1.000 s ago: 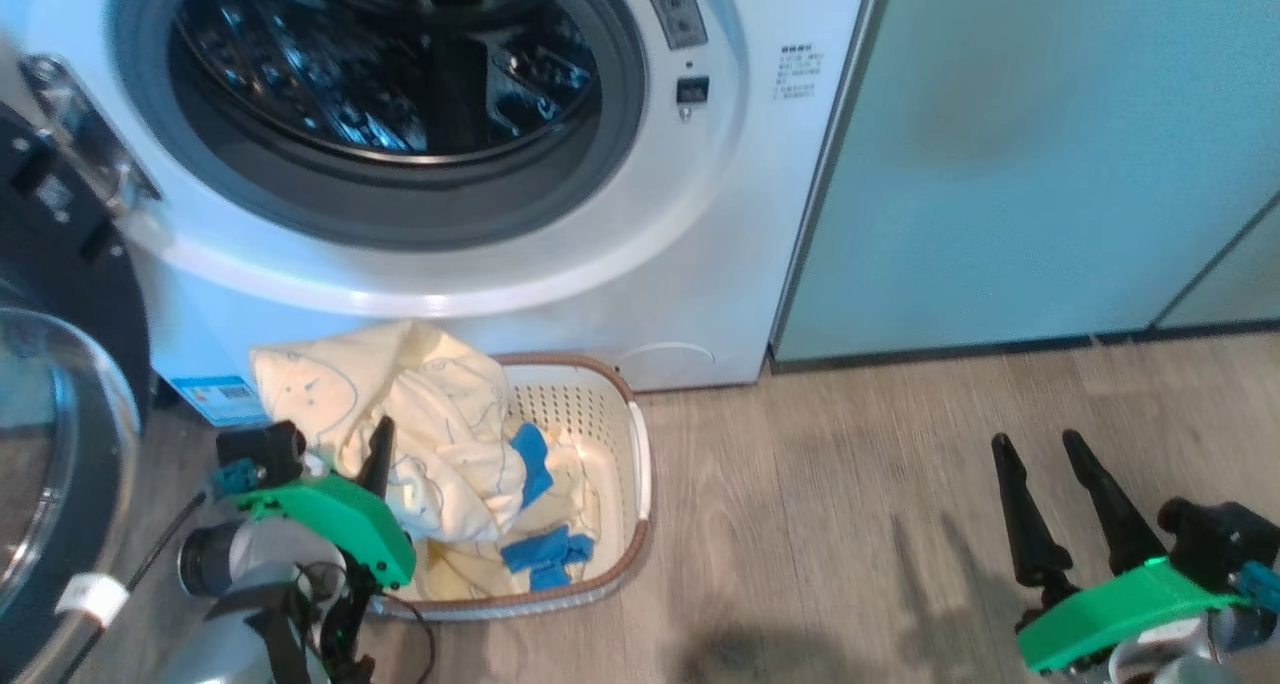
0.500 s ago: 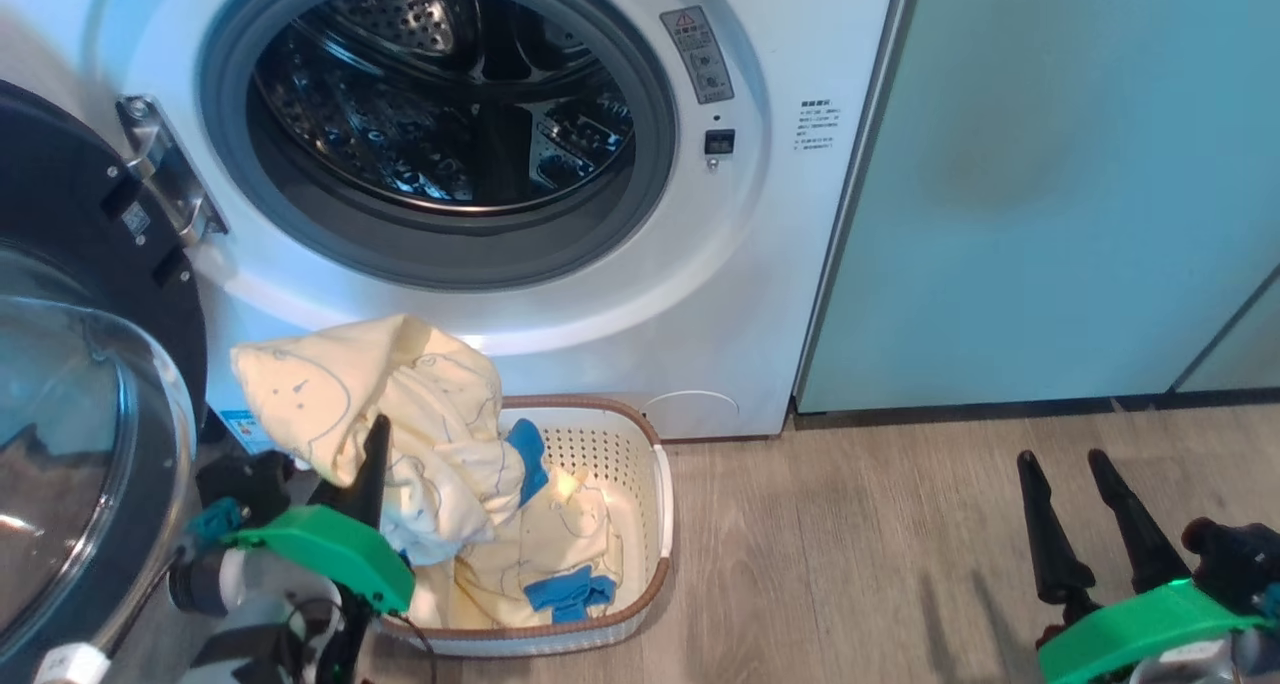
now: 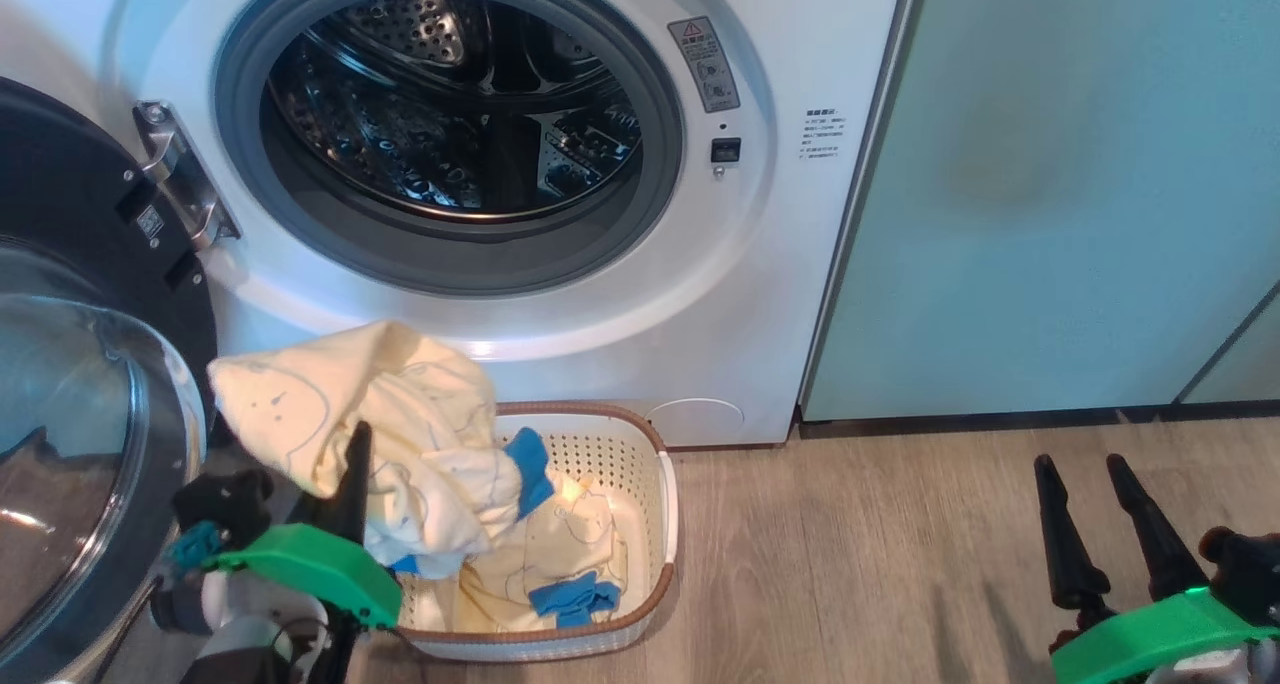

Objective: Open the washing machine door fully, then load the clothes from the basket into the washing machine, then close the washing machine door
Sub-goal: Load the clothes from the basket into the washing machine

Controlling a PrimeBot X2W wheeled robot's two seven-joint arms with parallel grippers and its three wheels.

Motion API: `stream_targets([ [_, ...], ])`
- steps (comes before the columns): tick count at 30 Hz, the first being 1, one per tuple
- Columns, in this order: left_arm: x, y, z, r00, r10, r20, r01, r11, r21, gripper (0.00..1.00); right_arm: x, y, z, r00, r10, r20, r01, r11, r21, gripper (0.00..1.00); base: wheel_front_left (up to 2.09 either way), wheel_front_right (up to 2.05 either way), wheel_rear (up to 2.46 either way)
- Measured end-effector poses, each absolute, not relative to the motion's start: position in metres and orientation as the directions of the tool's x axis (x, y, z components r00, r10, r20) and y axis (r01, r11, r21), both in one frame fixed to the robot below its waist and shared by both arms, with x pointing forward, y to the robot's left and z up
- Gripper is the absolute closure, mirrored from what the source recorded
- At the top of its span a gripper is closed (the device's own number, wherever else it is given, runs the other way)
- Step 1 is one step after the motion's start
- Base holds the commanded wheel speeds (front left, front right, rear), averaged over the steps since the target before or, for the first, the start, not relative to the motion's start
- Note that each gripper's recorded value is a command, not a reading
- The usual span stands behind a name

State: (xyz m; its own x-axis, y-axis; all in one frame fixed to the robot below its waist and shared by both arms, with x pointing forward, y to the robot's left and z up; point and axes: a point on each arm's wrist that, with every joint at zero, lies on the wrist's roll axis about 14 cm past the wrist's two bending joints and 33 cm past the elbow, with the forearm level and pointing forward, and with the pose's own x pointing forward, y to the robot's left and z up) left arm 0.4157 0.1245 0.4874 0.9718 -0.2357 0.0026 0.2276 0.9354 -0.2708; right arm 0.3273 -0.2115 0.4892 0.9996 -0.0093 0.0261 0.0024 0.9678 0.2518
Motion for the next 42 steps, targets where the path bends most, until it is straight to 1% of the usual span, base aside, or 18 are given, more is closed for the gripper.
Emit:
stream_targets([
  [9,0.415,0.137,0.488,0.980,-0.198,0.006,0.192,0.943,-0.270,1.00,0.329,-0.213,0.494,0.999,-0.014,0.041,0.003,0.969,0.247,0.00,0.00,0.00,0.00],
  [19,0.422,0.130,0.492,0.977,-0.214,0.022,0.211,0.936,-0.280,1.00,0.330,-0.211,0.488,1.000,-0.011,0.023,0.005,0.969,0.248,0.00,0.00,0.00,0.00],
  [27,0.464,0.099,0.521,0.955,-0.276,0.105,0.295,0.914,-0.280,1.00,0.334,-0.214,0.479,1.000,-0.027,-0.010,0.029,0.967,0.252,0.00,0.00,0.00,0.00],
  [34,0.507,0.074,0.529,0.941,-0.319,0.115,0.339,0.896,-0.287,1.00,0.347,-0.217,0.473,0.998,-0.048,-0.033,0.055,0.964,0.259,0.00,0.00,0.00,0.00],
  [42,0.573,0.052,0.546,0.940,-0.300,0.160,0.337,0.887,-0.315,1.00,0.365,-0.218,0.463,0.996,-0.058,-0.064,0.072,0.965,0.253,0.00,0.00,0.00,0.00],
])
